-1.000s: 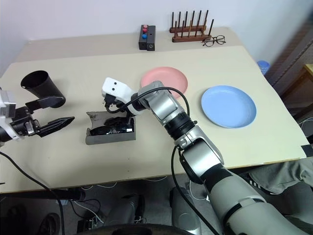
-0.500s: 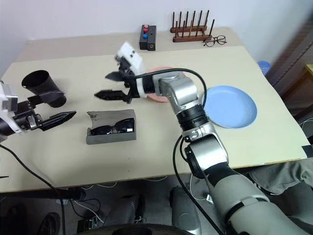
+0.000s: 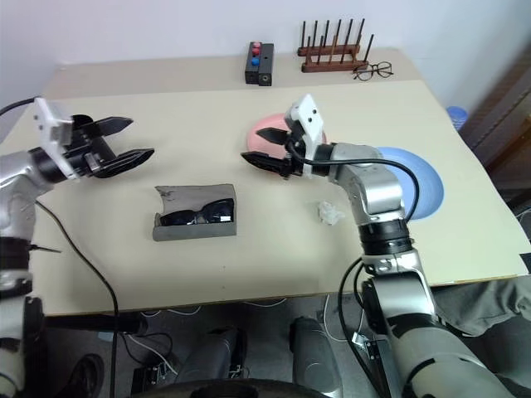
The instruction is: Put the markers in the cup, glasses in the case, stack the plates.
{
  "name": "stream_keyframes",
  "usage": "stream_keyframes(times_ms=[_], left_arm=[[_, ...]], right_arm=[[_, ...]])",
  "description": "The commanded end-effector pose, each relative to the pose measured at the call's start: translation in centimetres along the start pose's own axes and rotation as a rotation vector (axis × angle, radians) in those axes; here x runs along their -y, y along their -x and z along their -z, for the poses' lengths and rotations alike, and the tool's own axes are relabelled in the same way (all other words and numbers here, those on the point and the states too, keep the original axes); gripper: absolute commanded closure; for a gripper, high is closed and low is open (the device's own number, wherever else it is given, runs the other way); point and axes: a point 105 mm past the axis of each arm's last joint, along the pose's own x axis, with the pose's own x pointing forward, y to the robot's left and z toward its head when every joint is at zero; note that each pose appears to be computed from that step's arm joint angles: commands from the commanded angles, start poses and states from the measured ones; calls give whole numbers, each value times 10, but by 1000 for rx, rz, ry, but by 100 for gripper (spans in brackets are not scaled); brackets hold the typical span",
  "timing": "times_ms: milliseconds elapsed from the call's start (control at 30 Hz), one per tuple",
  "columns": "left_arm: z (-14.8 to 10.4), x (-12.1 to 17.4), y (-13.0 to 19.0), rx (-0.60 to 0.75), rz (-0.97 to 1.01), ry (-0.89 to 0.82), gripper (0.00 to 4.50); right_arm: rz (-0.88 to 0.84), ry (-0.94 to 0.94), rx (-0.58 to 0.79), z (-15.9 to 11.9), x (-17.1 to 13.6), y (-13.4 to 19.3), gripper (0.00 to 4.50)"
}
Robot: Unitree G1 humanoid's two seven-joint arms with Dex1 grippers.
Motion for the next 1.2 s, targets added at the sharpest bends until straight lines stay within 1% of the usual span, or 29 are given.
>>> stream_keyframes(times_ms=[33,100,167,233,400,433,467,500,700,867,933,1000,1100,1200], left_arm=[[3,-9,-17,-14,-11,-54,0],[2,-10,-26,0,1,-51,0],[1,-7,-38,17,31,-39,0],[4,-3,-43,5,67,-24,0],[16,7,-45,-56,164,17,0],[18,8,-45,-67,173,12,54],[21,10,-45,-84,183,-5,85],[25,12,-45,-106,195,-32,132],[40,23,-51,-153,224,-74,446],[57,29,-50,-219,239,-97,446],[59,30,-50,-222,240,-94,446],[61,32,-50,-225,252,-70,446],[68,39,-45,-273,314,-27,446],[64,43,-44,-247,347,13,446]], right_arm=[[38,-24,59,-19,-1,6,130],[-20,-76,59,-18,-10,12,130],[-13,-120,59,-17,-11,17,77],[-19,-112,47,-15,-16,20,1],[-17,-57,4,-10,-24,21,1],[-20,-52,6,-11,-25,21,0],[-21,-49,12,-12,-25,21,0],[-18,-41,17,-14,-25,22,0],[-13,-14,5,-13,-26,21,0],[-10,16,-6,-12,-27,19,0],[-14,25,-8,-11,-28,18,0],[-15,30,-10,-11,-28,17,0],[-14,37,-15,-10,-28,17,0],[-13,40,-14,-11,-29,16,0]])
